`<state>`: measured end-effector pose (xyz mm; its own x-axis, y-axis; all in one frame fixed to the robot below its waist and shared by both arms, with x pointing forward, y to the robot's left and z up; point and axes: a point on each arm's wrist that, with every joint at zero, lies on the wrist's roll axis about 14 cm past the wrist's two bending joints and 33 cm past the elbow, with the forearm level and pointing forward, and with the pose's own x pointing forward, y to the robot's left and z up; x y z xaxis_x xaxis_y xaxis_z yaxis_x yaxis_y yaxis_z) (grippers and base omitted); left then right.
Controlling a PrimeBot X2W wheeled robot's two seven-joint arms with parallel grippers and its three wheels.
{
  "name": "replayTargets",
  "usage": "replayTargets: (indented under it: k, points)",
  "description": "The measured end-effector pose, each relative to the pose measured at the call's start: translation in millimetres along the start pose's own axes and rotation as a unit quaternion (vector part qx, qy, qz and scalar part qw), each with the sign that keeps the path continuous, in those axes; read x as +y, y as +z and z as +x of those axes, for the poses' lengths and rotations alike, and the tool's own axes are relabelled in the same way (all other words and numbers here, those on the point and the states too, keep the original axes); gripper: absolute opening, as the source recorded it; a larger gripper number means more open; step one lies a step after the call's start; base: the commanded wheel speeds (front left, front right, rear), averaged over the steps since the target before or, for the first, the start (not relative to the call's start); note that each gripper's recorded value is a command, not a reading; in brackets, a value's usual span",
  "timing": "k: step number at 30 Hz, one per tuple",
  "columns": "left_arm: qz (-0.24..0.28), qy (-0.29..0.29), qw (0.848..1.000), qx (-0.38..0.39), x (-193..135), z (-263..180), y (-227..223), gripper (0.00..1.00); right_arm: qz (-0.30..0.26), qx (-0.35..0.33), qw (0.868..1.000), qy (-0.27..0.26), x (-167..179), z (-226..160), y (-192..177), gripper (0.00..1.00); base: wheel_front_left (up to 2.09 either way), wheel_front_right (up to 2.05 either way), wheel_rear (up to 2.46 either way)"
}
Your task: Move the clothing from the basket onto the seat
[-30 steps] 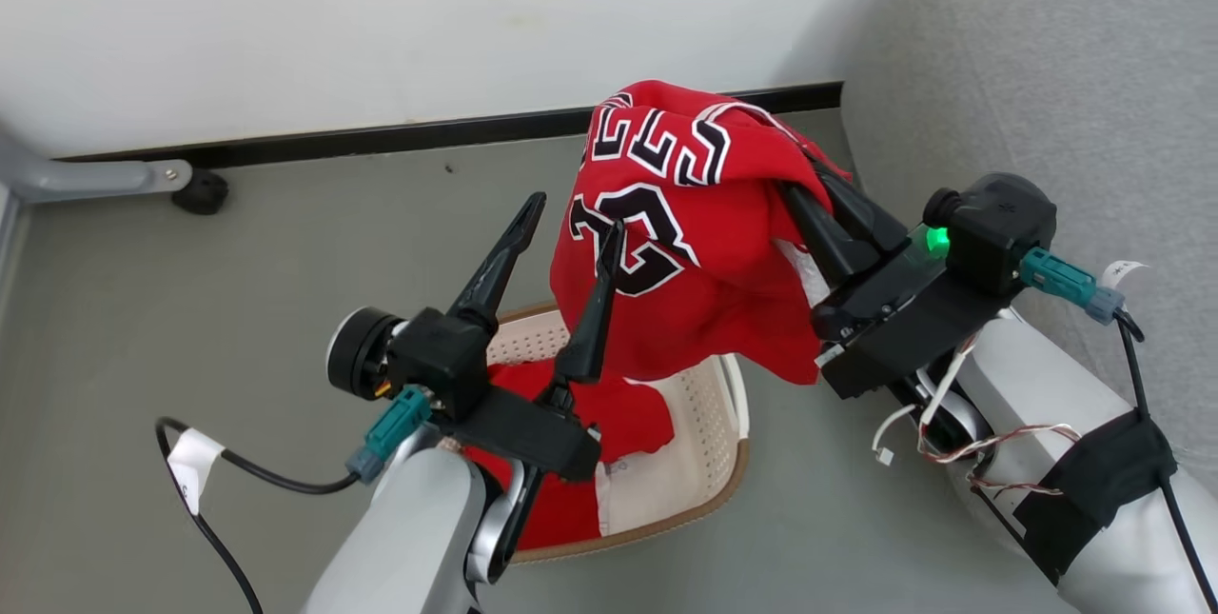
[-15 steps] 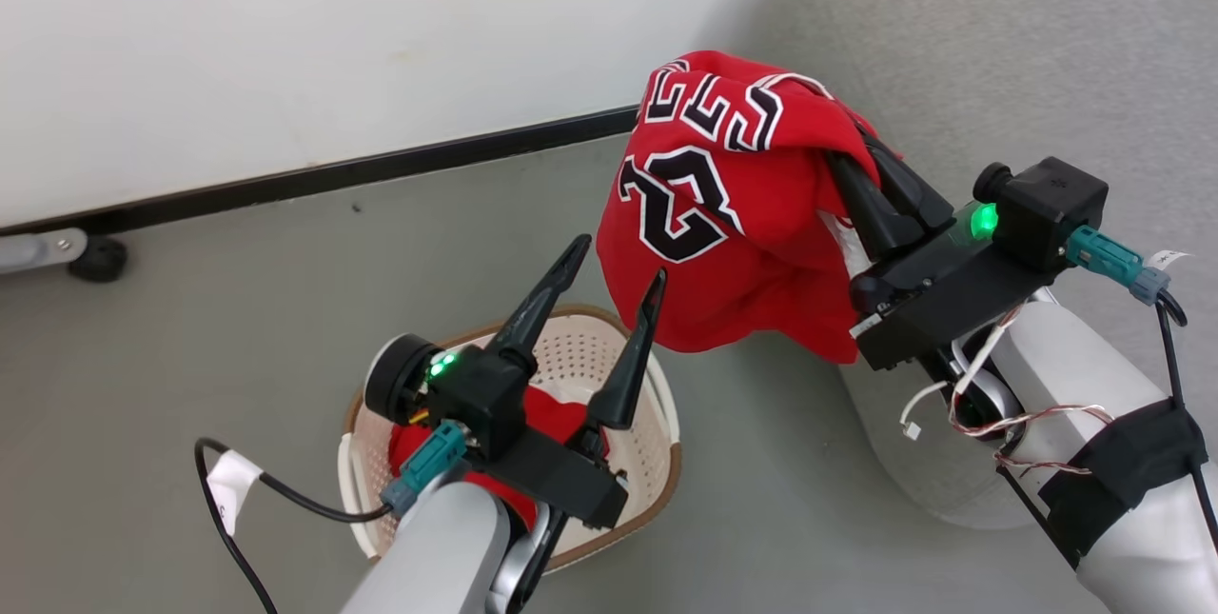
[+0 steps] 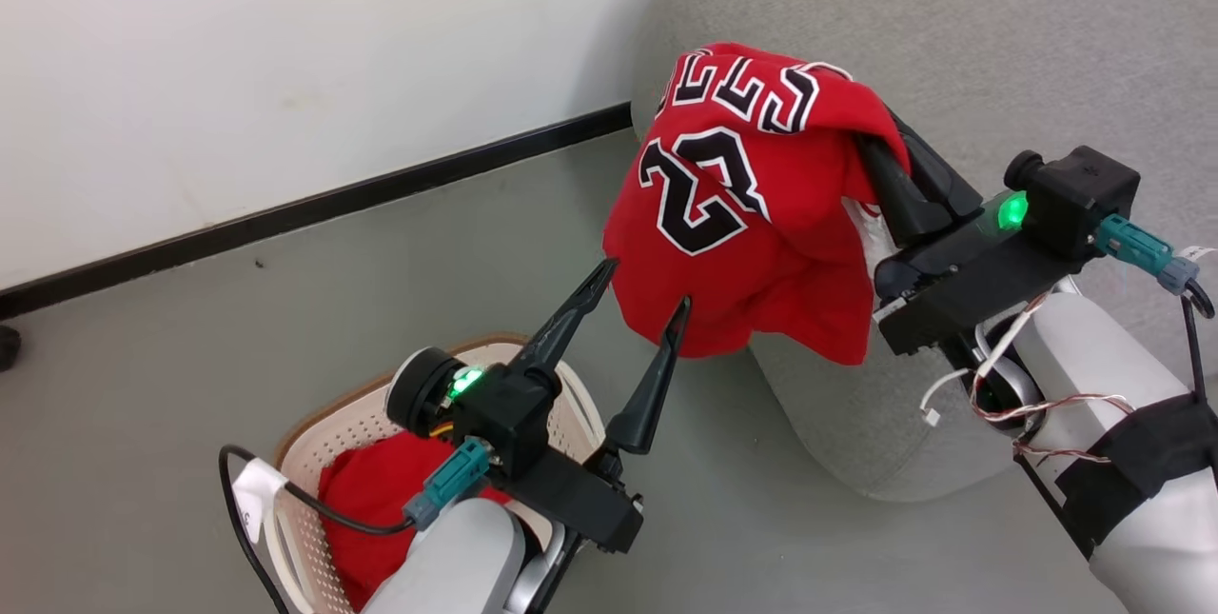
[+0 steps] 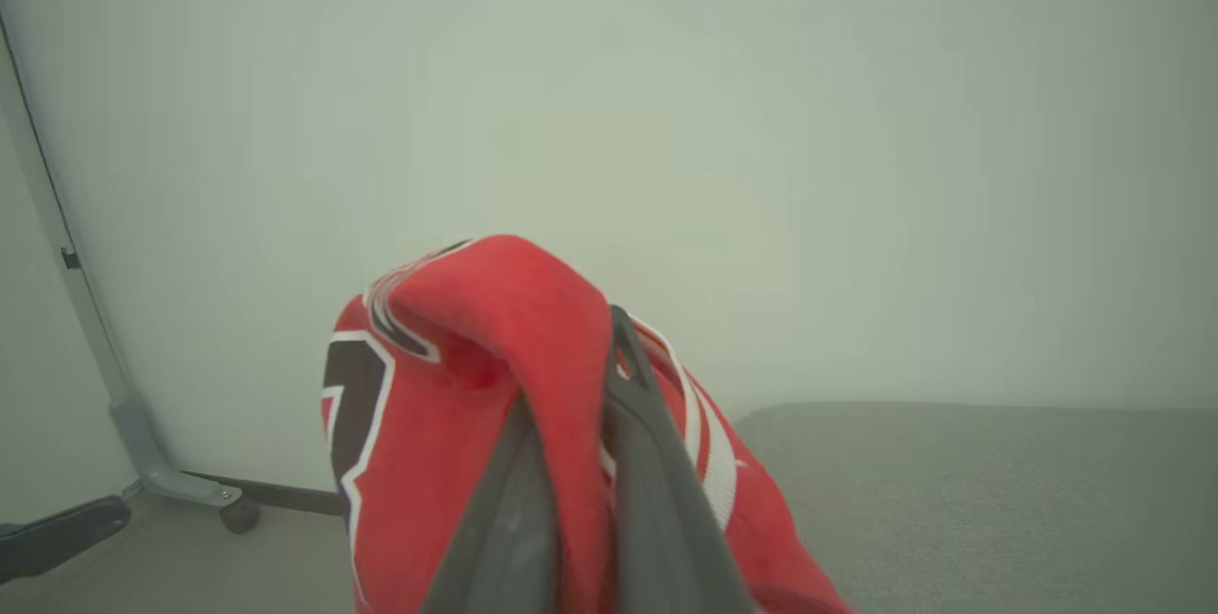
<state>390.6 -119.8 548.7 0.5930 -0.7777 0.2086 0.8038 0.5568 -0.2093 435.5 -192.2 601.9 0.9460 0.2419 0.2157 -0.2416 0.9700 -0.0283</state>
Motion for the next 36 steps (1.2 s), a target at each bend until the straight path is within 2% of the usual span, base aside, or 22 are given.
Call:
replayTargets:
  k: [11,19,27,36]
  points:
    - [-0.019,-0.039,0.999,0.019,-27.9,6.8,-18.0,1.00,-0.041,-0.005,0.996,-0.084,-66.5,-34.5,21.6,0.00,0.00,0.00,0.00]
    - [-0.034,-0.064,0.997,0.036,-41.4,7.8,-33.8,1.00,-0.073,-0.003,0.989,-0.127,-108.4,-43.2,32.9,0.00,0.00,0.00,0.00]
    - [-0.046,-0.064,0.996,0.042,-36.2,12.6,-45.0,1.00,-0.107,0.008,0.979,-0.172,-156.7,-43.7,39.6,0.00,0.00,0.00,0.00]
    - [-0.054,-0.057,0.996,0.033,-16.9,24.2,-49.8,1.00,-0.149,0.013,0.970,-0.194,-198.2,-16.5,48.9,0.00,0.00,0.00,0.00]
